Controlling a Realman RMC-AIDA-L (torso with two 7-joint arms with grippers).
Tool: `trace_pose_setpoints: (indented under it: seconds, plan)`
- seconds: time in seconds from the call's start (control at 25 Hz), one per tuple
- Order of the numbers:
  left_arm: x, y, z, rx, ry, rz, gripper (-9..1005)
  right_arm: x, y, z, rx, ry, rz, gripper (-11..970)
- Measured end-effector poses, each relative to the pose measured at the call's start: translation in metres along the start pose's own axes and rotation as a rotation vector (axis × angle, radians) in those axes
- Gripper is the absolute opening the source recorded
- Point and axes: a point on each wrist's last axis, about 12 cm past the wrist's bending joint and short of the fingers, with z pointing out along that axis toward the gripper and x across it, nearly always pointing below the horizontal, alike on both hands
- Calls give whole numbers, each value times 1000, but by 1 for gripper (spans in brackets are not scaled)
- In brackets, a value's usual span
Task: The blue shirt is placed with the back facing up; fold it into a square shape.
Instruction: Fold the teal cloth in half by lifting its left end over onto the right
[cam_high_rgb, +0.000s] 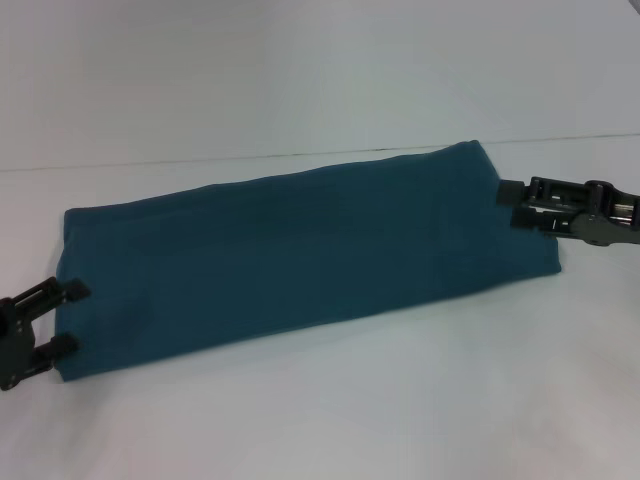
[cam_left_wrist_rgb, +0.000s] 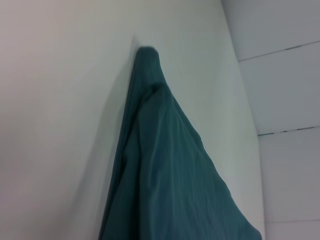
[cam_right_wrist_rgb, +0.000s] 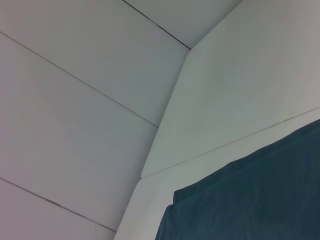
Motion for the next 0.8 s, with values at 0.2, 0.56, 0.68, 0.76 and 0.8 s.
trace_pose_setpoints:
  seconds: [0.2, 0.56, 0.68, 0.76, 0.8]
  plan:
    - [6, 2, -5, 19, 16, -14, 889, -1, -1, 2, 12, -3, -1, 884]
    - [6, 11, -3, -34, -20, -24, 888, -2, -3, 4, 29, -4, -4, 883]
    - [7, 13, 1, -61, -11, -18, 888, -1, -3, 6, 33, -2, 0, 883]
    - [8, 14, 3, -73, -2, -14, 888, -1, -4, 6, 33, -1, 3, 883]
    - [8, 14, 3, -74, -1, -12, 888, -1, -4, 7, 34, -2, 3, 883]
